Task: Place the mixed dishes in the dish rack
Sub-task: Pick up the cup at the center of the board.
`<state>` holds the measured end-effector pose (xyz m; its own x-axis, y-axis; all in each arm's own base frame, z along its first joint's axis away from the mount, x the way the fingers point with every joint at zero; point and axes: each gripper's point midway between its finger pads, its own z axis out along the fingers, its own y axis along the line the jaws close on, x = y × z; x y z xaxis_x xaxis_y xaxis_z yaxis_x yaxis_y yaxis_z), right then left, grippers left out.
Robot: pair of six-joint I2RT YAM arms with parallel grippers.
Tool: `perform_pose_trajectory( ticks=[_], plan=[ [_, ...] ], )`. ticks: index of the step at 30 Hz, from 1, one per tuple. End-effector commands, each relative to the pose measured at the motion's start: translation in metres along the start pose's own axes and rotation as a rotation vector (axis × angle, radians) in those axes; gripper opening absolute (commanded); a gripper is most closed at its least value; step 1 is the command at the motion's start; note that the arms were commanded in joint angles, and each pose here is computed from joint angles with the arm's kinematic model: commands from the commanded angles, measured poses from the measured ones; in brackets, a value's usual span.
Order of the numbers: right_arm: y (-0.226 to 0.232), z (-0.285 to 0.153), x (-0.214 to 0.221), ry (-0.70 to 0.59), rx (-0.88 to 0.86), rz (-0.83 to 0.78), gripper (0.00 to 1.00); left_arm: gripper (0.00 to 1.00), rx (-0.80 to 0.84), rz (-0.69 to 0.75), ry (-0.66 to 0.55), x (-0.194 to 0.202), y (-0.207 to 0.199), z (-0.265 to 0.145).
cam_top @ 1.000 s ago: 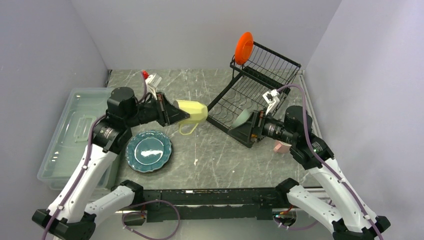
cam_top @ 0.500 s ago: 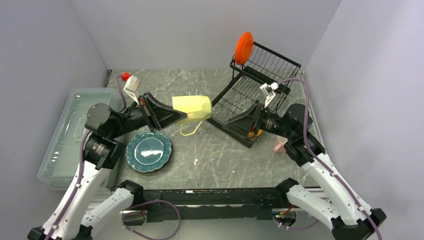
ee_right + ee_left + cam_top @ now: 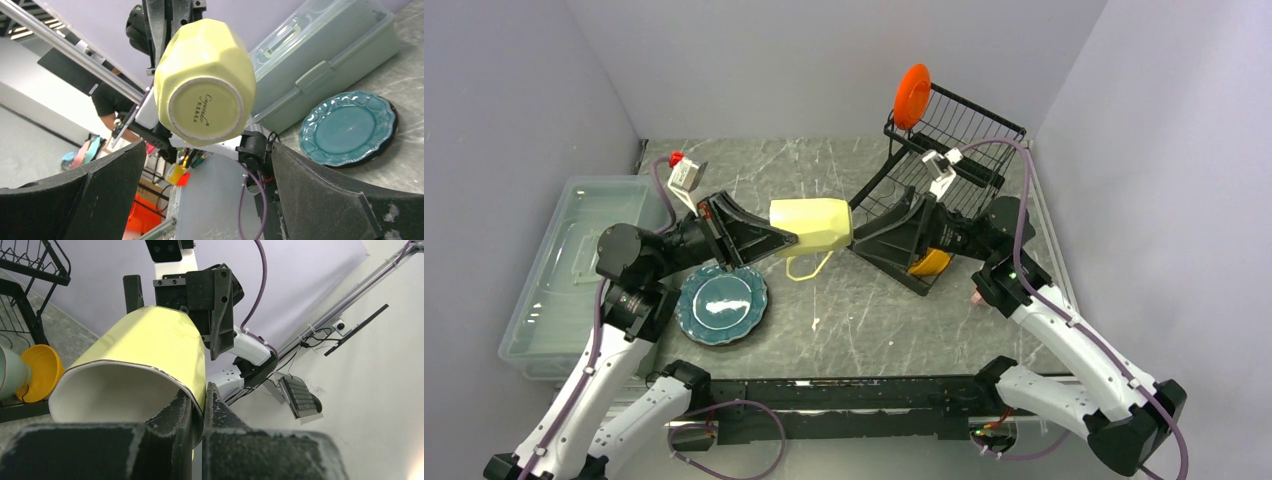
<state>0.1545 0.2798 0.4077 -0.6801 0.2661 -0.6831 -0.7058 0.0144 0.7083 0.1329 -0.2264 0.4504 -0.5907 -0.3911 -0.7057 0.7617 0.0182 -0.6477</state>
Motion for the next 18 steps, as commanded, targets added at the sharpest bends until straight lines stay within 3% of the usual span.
perform_pose_trajectory(
  ticks=[1,18],
  plan=[
    [0.038,0.010,-0.020,-0.041,-0.094,-0.096,1.00,0.00,0.147,0.127,-0.057,-0.015,-0.049,-0.007],
    [0.064,0.036,-0.029,-0.049,-0.189,-0.107,1.00,0.00,0.148,0.132,-0.042,-0.007,-0.052,-0.013]
  ],
)
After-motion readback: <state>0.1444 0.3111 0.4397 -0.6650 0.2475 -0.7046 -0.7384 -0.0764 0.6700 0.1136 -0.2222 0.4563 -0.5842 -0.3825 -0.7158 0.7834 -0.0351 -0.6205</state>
